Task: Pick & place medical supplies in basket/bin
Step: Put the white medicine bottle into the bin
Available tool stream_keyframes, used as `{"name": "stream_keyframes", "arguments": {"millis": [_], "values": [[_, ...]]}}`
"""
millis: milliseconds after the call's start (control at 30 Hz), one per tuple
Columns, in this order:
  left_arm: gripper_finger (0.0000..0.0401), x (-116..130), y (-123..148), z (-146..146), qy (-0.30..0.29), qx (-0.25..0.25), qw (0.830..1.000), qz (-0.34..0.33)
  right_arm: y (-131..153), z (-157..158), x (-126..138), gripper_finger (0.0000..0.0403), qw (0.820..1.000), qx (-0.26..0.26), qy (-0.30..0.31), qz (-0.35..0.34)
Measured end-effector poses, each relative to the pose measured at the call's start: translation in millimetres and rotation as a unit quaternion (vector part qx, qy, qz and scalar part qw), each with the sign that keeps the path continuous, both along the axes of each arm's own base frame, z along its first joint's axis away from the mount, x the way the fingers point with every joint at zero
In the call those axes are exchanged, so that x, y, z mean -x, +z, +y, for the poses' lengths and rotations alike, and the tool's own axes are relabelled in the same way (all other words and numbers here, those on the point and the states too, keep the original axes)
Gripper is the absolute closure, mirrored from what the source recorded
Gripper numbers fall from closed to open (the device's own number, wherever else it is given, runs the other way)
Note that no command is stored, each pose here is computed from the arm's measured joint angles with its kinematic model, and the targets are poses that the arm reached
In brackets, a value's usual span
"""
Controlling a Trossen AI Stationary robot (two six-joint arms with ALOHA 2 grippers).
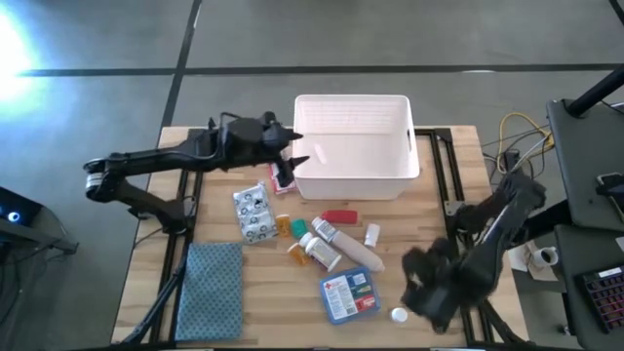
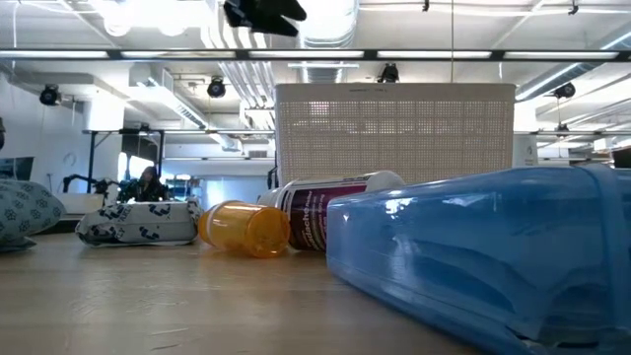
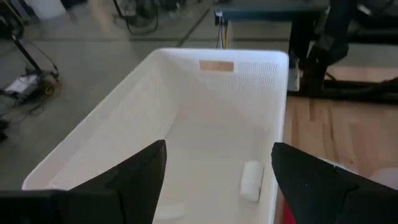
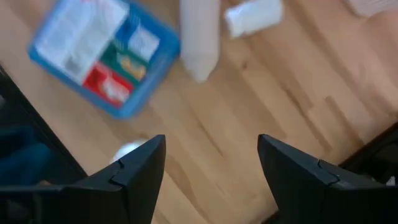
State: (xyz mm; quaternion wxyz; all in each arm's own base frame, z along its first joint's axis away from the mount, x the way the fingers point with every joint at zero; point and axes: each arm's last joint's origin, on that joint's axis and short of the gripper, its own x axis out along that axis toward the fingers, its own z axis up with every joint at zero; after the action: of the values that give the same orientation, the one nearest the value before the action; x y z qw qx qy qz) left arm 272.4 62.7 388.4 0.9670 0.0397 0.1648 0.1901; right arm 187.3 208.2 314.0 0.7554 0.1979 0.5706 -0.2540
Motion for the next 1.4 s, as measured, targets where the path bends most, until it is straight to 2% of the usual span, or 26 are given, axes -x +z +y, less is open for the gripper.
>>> {"name": "stream_keyframes", "arguments": {"millis": [233,400,500,633,767,1133,1267,1400], "values": [[0.0131,20,-13,-4,-0.001,-0.008,1.000,-0.017,-46,50,-6,0.0152,0.997,-0.013,-0.019,0.079],[0.0131,20,-15,-4,-0.004,-0.007,1.000,-0.017,-71,81,-19,0.0151,0.997,-0.064,0.005,0.047],[0.0131,20,-14,-6,-0.008,-0.007,1.000,-0.016,-87,92,-21,0.0151,0.997,-0.066,0.005,0.047],[0.0131,19,-13,-7,-0.011,-0.007,1.000,-0.017,-106,99,-23,0.0151,0.998,-0.040,-0.001,0.054],[0.0131,19,-13,-7,-0.012,-0.007,1.000,-0.017,-120,102,-26,0.0146,0.998,-0.016,0.021,0.065],[0.0131,19,-14,-7,-0.007,0.010,1.000,-0.020,-138,102,-30,0.0122,0.996,0.040,0.067,0.053],[0.0131,19,-14,-7,-0.007,0.010,1.000,-0.020,-148,102,-30,0.0132,0.992,0.037,0.082,0.088],[0.0131,19,-14,-7,-0.007,0.010,1.000,-0.019,-152,101,-31,0.0160,0.990,0.033,0.088,0.103]]}}
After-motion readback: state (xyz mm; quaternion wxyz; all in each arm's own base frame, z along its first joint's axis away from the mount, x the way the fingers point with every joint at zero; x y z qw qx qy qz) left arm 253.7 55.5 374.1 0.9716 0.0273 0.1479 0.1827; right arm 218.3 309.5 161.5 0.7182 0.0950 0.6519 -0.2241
